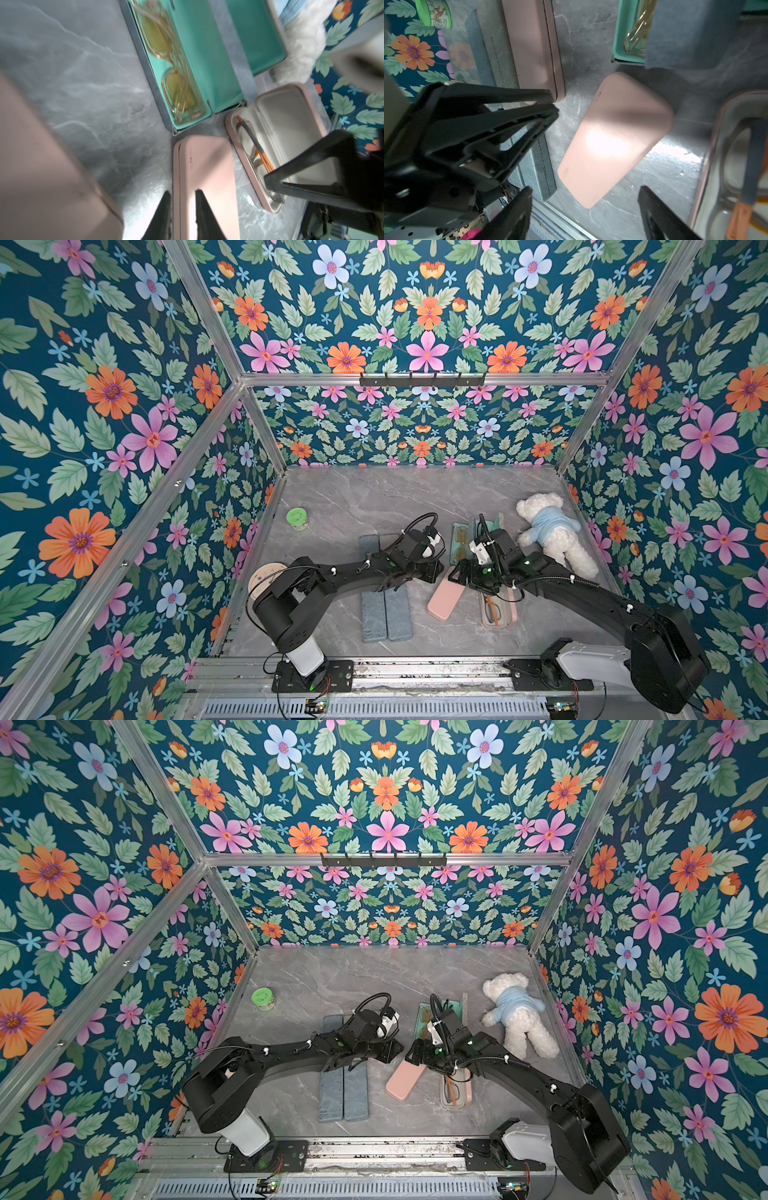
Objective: Close the glasses case
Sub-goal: Move the glasses case to the center of the board.
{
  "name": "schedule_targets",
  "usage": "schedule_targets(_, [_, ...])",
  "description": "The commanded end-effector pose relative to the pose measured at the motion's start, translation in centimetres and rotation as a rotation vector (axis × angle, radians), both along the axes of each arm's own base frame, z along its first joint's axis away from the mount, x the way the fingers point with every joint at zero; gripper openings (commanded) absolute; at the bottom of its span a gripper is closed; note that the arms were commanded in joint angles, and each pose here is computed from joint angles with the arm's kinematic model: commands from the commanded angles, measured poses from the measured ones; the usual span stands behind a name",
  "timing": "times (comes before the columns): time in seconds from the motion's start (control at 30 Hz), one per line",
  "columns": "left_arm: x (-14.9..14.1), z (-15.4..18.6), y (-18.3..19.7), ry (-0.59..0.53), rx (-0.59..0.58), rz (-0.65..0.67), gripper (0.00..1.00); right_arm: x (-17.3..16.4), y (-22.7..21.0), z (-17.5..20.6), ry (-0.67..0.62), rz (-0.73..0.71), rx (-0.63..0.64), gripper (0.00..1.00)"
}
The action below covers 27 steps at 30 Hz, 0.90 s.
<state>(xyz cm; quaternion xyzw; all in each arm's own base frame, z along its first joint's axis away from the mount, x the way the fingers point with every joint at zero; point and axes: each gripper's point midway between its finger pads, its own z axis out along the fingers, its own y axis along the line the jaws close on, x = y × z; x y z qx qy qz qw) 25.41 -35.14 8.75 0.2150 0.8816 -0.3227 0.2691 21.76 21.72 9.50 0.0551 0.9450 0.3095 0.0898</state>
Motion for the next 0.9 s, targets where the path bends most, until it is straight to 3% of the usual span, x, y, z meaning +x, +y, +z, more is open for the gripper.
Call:
schedule_targets(0.0, [2.2,1.9,1.6,-0.097,-0.017,0.122,0.36,-0.3,-0.6,-0.7,0.028,-0.039,-0.028,0.85])
schedule_targets(0.2, [3.9,3.1,4.8,-0.133,-0.035,0.234,0.53,-0.5,-0.9,-1.8,0.037,-0.062,-0.098,0.96])
schedule_targets(0.5, [4.8,4.0,6.6,-0.171,-0.022,0.283,0.73,-0.2,1.0,-3.8,0.092,-0.016,-0.246,0.98])
schedule_targets(0.87, [5.1,4.8,7.4,-0.191,-0.027,0.296,0.76,-0.9,1.4,-6.1,0.183,0.039,-0.367,0.96])
